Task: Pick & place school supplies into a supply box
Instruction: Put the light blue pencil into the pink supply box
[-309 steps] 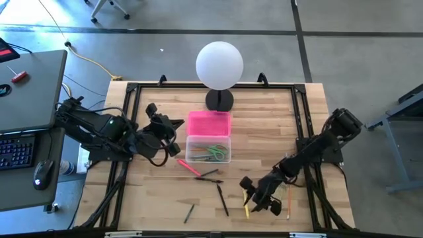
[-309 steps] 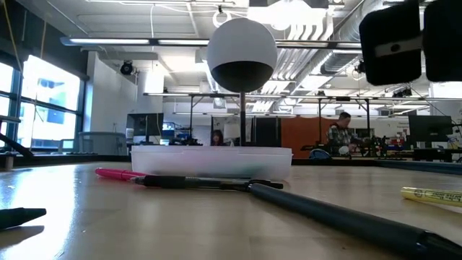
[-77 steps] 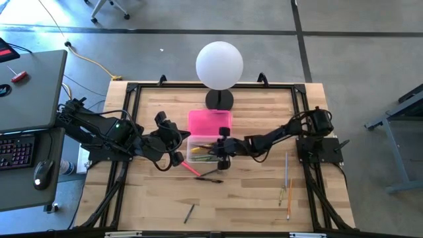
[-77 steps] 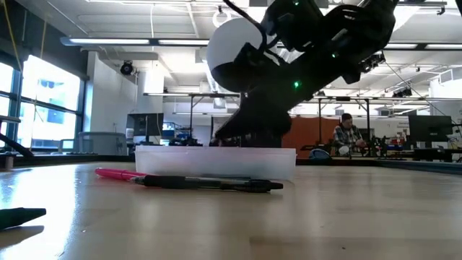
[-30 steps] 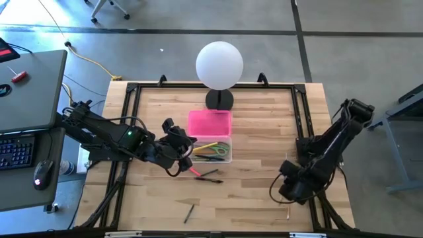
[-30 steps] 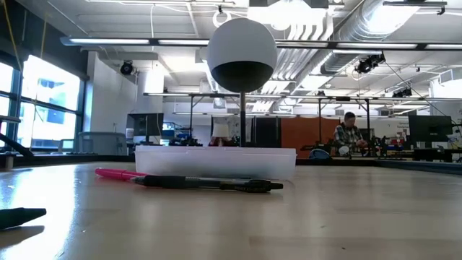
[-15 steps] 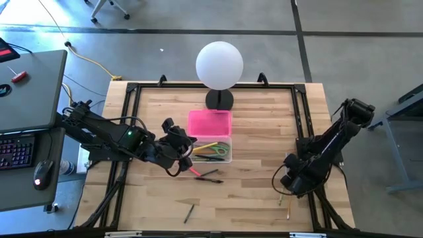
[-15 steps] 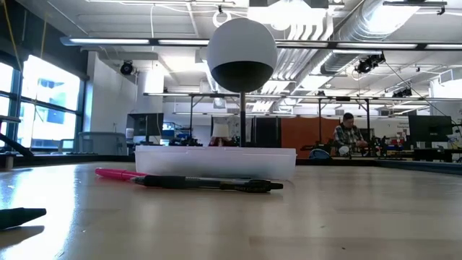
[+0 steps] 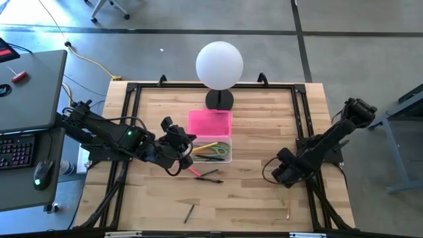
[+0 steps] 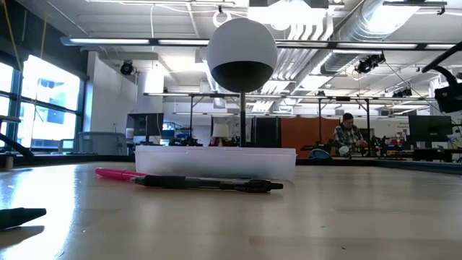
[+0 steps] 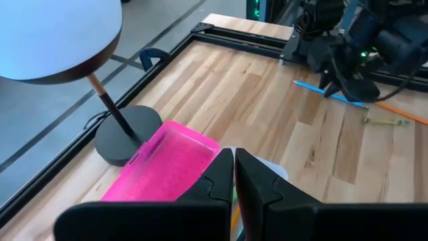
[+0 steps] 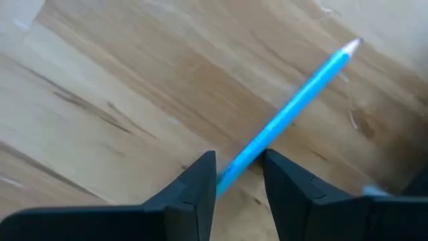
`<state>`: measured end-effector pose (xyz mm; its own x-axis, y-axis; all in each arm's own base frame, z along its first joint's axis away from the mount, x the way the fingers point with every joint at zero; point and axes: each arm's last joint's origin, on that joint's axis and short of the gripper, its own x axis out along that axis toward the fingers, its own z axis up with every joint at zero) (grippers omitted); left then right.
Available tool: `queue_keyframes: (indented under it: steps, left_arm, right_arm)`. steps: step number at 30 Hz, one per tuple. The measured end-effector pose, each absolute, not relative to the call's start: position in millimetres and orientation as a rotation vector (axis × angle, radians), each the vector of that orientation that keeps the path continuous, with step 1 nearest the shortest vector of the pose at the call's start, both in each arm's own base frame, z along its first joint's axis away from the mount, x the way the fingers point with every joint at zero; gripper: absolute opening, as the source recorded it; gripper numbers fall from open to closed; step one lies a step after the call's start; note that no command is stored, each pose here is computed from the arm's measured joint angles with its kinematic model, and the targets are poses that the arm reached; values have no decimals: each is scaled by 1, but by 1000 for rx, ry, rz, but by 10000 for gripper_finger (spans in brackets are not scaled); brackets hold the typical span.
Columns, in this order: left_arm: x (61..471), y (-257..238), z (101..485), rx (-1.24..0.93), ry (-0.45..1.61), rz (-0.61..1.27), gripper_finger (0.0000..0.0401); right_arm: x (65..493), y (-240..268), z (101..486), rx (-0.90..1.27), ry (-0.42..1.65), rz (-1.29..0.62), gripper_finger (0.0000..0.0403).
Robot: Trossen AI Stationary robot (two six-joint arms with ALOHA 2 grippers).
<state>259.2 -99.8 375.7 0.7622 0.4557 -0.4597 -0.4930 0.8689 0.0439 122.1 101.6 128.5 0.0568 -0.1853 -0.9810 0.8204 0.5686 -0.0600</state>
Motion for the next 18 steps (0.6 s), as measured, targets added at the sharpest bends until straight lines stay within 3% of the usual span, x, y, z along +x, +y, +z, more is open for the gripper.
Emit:
queue_keyframes:
  steps: [7, 13, 18]
  left_arm:
    - [259, -100, 376, -77, 482, 512, 46]
    - [259, -100, 376, -74, 483, 512, 46]
    - [259, -100, 376, -74, 483, 512, 46]
  right_arm:
    - [126, 94, 119, 485, 1230, -730, 80]
    - [140, 94, 121, 400, 1047, -676, 57]
    - [169, 99, 128, 326, 838, -503, 41]
